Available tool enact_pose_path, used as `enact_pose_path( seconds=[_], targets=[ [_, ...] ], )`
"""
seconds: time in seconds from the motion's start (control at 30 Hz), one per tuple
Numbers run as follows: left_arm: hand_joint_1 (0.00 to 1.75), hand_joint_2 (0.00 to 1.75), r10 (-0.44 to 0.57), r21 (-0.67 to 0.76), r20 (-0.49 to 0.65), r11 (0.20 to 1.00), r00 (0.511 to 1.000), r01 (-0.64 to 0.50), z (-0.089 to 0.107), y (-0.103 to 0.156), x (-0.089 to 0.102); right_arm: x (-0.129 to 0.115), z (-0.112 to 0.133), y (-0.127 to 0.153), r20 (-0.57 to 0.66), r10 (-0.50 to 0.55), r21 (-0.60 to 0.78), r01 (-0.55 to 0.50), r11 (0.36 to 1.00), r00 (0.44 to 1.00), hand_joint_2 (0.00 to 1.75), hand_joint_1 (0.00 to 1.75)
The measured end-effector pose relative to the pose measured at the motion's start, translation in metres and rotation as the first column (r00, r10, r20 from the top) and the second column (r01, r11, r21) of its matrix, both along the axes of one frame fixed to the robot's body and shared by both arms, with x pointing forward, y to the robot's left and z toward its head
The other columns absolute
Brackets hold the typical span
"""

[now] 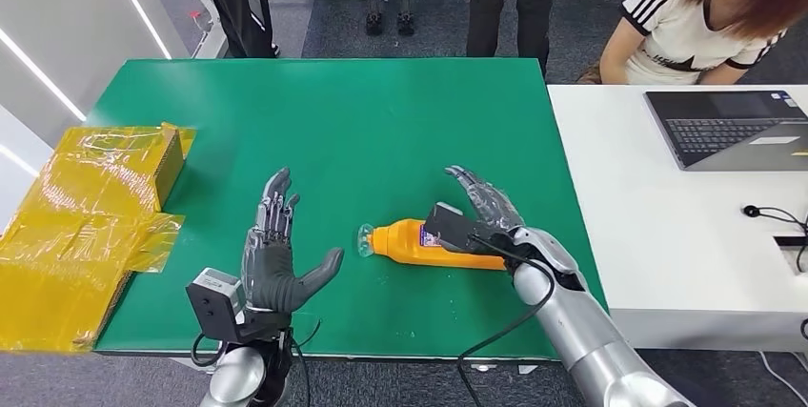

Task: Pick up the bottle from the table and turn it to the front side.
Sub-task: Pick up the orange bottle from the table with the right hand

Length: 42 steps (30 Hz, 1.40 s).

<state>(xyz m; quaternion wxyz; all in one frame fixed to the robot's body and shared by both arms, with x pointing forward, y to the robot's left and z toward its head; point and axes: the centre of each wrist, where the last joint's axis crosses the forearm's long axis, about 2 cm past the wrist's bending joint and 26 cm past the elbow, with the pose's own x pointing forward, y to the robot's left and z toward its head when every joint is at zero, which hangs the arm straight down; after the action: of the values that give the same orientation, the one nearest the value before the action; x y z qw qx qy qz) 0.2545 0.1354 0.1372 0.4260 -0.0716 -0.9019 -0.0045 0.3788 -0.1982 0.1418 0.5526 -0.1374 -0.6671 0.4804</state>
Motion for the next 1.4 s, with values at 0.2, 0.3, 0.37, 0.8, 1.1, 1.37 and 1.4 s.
enact_pose_path(
  seconds=[0.2,0.3,0.37,0.8,1.1,1.37,1.4],
  targets=[
    [0.0,1.75,-0.004,0.008,-0.004,1.0,1.0,0.004,-0.001,-0.001,0.003,0.01,-0.002,-0.005,-0.025,0.002,-0.066,-0.003,0.998,1.0,1.75,0.0],
    [0.0,1.75,-0.005,0.011,-0.008,1.0,1.0,0.005,-0.002,-0.001,0.003,0.012,-0.003,-0.006,-0.031,0.0,-0.078,-0.003,0.997,1.0,1.75,0.0],
    [0.0,1.75,-0.005,0.013,-0.01,1.0,1.0,0.005,-0.003,-0.001,0.004,0.013,-0.003,-0.007,-0.035,0.001,-0.086,-0.004,0.996,0.999,1.75,0.0],
    [0.0,1.75,-0.019,0.008,-0.055,1.0,0.998,0.019,-0.01,-0.001,0.006,0.066,0.037,-0.045,-0.228,0.083,-0.42,-0.174,0.891,0.97,1.75,0.0],
    [0.0,1.75,-0.358,-0.309,-0.27,0.912,0.894,0.271,-0.018,-0.002,0.013,0.065,0.027,-0.052,-0.574,0.032,-0.502,-0.383,0.775,0.819,1.75,0.0],
    [0.0,1.75,-0.397,-0.35,-0.302,0.892,0.867,0.287,-0.02,0.0,0.02,0.065,0.023,-0.054,-0.569,0.003,-0.545,-0.381,0.747,0.822,1.75,0.07],
    [0.0,1.75,-0.404,-0.354,-0.306,0.889,0.862,0.291,-0.021,0.0,0.02,0.064,0.022,-0.055,-0.57,0.002,-0.545,-0.38,0.748,0.822,1.75,0.51]
  ],
)
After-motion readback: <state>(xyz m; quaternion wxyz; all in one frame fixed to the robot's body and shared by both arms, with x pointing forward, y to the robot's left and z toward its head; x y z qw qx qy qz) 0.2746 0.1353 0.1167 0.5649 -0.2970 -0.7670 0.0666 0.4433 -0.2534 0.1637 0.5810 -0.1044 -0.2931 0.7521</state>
